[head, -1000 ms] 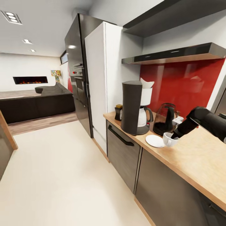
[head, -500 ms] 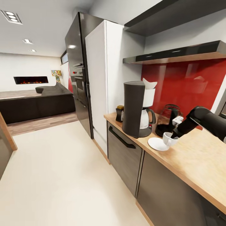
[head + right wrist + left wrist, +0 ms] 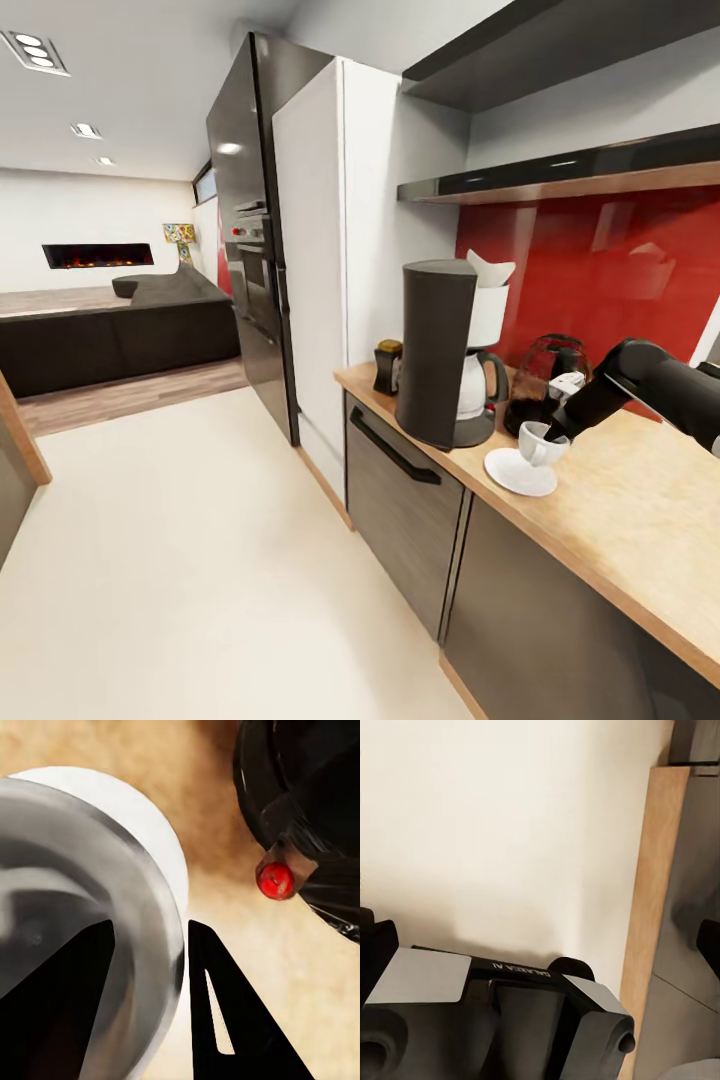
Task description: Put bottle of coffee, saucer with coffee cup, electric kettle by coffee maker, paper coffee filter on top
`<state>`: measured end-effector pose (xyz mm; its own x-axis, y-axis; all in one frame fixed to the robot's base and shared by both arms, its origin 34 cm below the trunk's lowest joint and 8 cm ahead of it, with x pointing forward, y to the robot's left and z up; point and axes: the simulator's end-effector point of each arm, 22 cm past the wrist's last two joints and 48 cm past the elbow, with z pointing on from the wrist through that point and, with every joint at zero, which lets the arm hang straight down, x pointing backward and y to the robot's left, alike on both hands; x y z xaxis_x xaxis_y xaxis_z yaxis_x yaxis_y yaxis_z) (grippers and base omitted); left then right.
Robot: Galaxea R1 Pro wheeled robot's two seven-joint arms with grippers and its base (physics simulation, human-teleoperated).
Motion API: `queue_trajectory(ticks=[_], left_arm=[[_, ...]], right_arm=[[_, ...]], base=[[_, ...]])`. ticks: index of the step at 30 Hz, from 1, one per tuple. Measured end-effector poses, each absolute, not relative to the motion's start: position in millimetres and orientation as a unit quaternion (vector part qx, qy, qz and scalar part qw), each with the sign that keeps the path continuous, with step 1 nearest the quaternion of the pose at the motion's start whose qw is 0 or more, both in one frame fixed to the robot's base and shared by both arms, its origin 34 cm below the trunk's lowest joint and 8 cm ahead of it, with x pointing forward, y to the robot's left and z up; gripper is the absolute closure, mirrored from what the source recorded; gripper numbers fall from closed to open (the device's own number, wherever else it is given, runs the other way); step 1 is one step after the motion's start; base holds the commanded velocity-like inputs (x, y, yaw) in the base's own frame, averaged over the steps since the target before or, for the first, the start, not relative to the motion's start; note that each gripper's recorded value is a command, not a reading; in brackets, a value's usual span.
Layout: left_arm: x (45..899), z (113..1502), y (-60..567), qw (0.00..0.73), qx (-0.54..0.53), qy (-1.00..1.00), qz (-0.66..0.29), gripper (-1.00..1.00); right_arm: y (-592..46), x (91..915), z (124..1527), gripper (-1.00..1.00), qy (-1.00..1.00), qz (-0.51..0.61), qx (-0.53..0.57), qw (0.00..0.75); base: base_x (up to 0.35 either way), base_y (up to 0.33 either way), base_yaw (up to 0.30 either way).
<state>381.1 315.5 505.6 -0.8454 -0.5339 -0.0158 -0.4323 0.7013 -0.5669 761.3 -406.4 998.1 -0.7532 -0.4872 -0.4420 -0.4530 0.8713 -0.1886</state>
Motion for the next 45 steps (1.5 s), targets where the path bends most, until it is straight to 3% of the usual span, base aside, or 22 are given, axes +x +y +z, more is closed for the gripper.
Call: queue_trajectory(ticks=[45], left_arm=[[381, 505, 316, 0.089, -0.263, 0.918, -0.283, -1.0]], right_arm=[[-409, 758, 987, 1.0, 0.938, -0.035, -0.25, 0.236]], base=[[0.017, 0.012, 0.0]])
